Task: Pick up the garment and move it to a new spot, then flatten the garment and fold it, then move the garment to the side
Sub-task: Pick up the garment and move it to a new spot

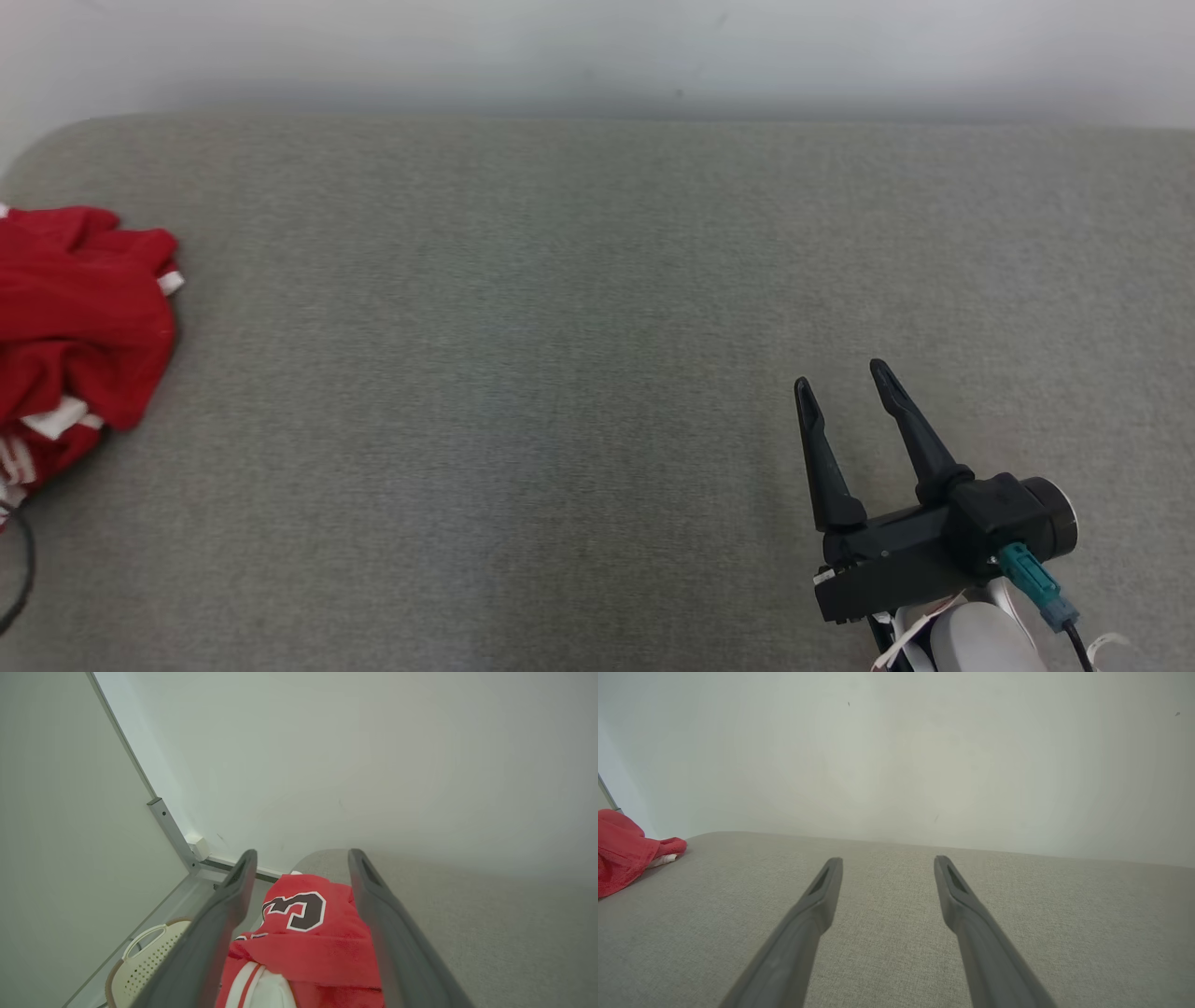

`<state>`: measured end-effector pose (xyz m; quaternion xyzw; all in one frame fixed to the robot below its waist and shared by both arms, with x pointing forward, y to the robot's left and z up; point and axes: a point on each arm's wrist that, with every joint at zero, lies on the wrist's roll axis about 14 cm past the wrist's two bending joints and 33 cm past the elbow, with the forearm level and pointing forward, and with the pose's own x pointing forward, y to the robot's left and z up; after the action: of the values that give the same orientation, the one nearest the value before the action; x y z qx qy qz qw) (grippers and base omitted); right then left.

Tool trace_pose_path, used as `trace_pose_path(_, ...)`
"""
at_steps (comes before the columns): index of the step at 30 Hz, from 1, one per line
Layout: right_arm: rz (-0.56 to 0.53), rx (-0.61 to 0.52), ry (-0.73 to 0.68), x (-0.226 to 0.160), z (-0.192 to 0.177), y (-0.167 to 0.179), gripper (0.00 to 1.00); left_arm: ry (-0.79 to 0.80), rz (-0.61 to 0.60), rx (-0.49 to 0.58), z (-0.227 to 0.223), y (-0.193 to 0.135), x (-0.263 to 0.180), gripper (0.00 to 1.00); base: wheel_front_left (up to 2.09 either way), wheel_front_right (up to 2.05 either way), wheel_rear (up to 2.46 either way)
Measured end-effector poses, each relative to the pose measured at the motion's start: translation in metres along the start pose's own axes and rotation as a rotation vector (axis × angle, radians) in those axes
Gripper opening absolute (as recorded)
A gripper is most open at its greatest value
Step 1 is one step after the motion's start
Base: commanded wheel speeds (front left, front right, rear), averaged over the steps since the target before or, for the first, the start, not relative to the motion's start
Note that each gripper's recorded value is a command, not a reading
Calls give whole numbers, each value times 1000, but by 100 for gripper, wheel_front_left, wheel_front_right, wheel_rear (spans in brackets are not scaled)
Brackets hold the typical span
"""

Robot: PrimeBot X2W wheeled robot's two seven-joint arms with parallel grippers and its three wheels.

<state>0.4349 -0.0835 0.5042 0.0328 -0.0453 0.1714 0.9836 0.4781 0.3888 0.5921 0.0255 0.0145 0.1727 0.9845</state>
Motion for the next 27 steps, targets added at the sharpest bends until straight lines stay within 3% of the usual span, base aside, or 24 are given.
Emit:
trace_pose_path(10, -113, -20, 45, -18, -12, -40, 100, 328, -19, 38, -87, -16, 34, 100, 0, 0, 0)
trace_pose_path(17, -128, -21, 74, -23, -21, -44, 100, 622, 9, 58, -154, -13, 15, 100, 0, 0, 0)
trace_pose_path(27, -130, -31, 57, -28, -12, -44, 100, 714, 43, 31, -180, -17, -6, 100, 0, 0, 0)
